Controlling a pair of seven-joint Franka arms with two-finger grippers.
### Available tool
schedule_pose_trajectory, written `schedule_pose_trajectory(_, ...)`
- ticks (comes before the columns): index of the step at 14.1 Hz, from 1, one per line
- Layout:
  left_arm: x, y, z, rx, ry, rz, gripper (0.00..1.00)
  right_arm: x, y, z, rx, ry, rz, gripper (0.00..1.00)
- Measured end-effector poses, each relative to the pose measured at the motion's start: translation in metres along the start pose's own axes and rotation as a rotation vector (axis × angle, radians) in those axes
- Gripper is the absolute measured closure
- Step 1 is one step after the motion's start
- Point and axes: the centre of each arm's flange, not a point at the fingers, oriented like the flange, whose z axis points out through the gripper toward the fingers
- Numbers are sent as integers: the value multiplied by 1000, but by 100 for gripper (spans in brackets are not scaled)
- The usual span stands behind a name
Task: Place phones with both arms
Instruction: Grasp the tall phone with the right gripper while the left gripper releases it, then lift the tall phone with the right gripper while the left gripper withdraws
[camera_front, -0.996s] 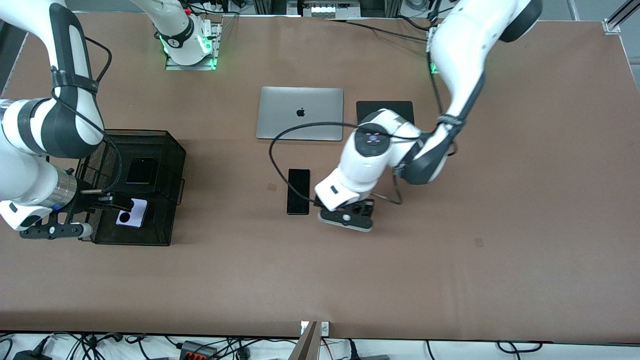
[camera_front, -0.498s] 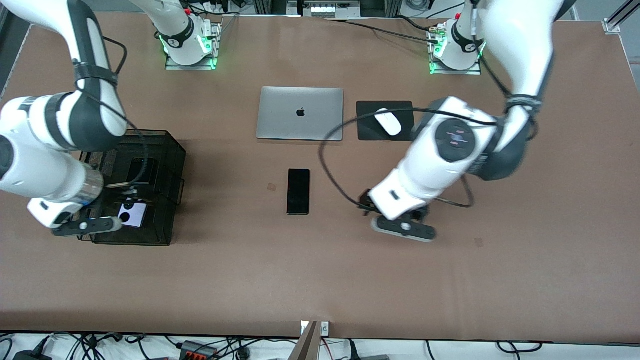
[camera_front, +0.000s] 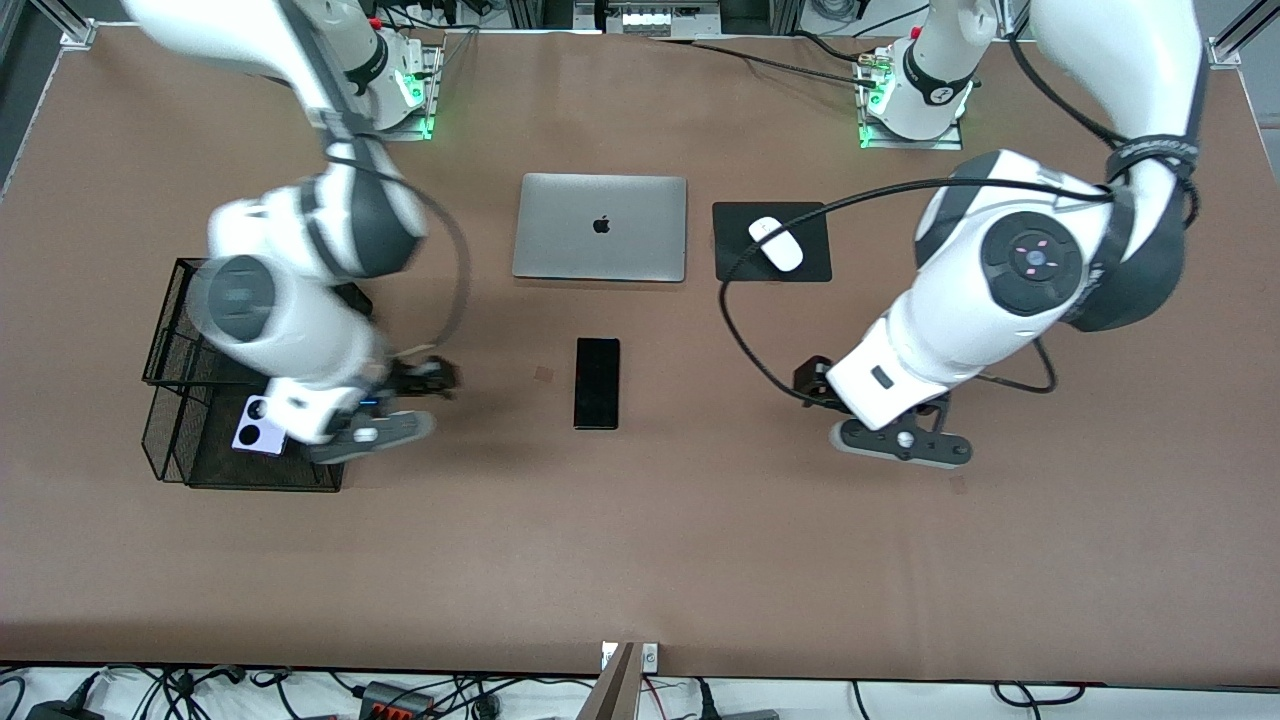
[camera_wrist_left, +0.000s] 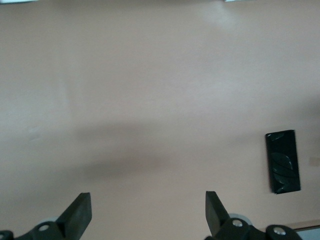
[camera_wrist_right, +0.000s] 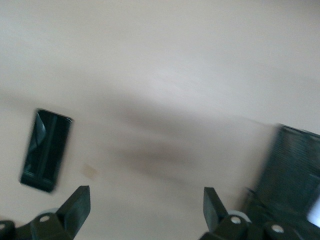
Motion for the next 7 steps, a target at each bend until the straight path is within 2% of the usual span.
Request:
schedule_pose_trajectory(3, -2, -22, -7, 13, -26, -19, 0, 1, -77, 62, 10, 55, 43, 0)
schedule_pose_trajectory(7, -13, -57, -31, -4, -46, -71, 0, -11, -150, 109, 19, 54, 145, 0)
